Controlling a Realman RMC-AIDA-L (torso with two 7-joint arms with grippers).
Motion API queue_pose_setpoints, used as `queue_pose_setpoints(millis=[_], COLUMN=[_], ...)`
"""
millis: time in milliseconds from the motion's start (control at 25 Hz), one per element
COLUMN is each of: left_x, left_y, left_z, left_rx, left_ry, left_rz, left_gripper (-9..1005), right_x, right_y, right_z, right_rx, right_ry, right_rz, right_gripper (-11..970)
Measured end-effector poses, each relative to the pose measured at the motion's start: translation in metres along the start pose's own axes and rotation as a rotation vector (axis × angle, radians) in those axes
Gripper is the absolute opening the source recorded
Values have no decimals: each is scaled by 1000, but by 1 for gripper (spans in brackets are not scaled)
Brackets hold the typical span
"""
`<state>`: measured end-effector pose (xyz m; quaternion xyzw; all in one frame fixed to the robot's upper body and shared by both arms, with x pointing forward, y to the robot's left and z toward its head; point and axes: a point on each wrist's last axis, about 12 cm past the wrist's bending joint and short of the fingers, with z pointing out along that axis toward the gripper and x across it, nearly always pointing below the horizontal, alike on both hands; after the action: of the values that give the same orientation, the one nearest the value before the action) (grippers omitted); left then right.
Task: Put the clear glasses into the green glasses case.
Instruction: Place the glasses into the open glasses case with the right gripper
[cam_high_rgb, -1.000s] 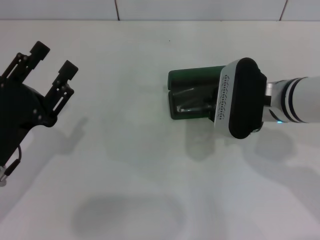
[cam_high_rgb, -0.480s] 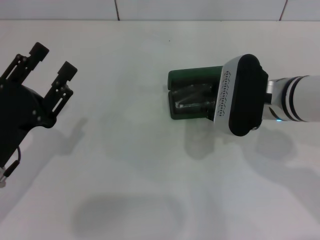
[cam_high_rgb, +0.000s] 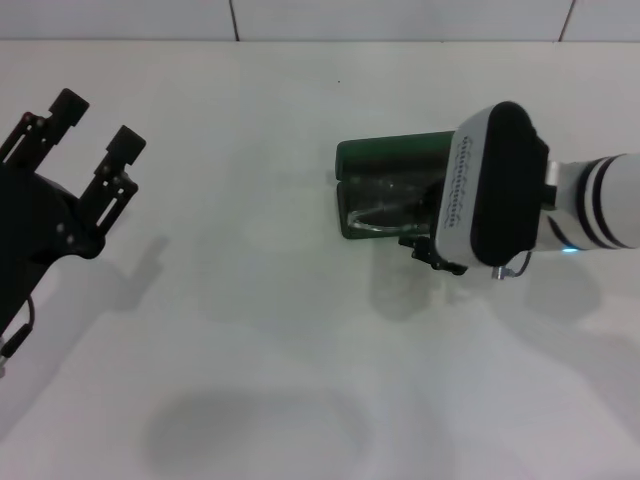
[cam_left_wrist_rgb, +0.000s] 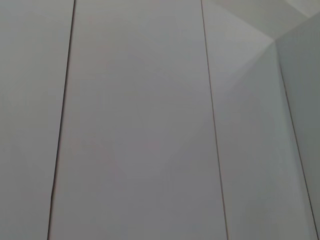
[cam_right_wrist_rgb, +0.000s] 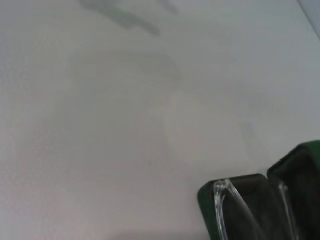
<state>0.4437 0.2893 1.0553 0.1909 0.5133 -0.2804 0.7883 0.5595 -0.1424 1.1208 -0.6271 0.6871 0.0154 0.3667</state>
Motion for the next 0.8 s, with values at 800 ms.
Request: queue_pose_setpoints(millis=[800], left_x=[0], left_y=[5], left_z=[14], left_rx=[19], left_ry=[-11], left_rz=[11], left_gripper=[609], right_x=[-2], right_y=[5], right_z=[3], right_rx=[-140], right_ry=[-17], right_rz=[91], right_gripper=[326])
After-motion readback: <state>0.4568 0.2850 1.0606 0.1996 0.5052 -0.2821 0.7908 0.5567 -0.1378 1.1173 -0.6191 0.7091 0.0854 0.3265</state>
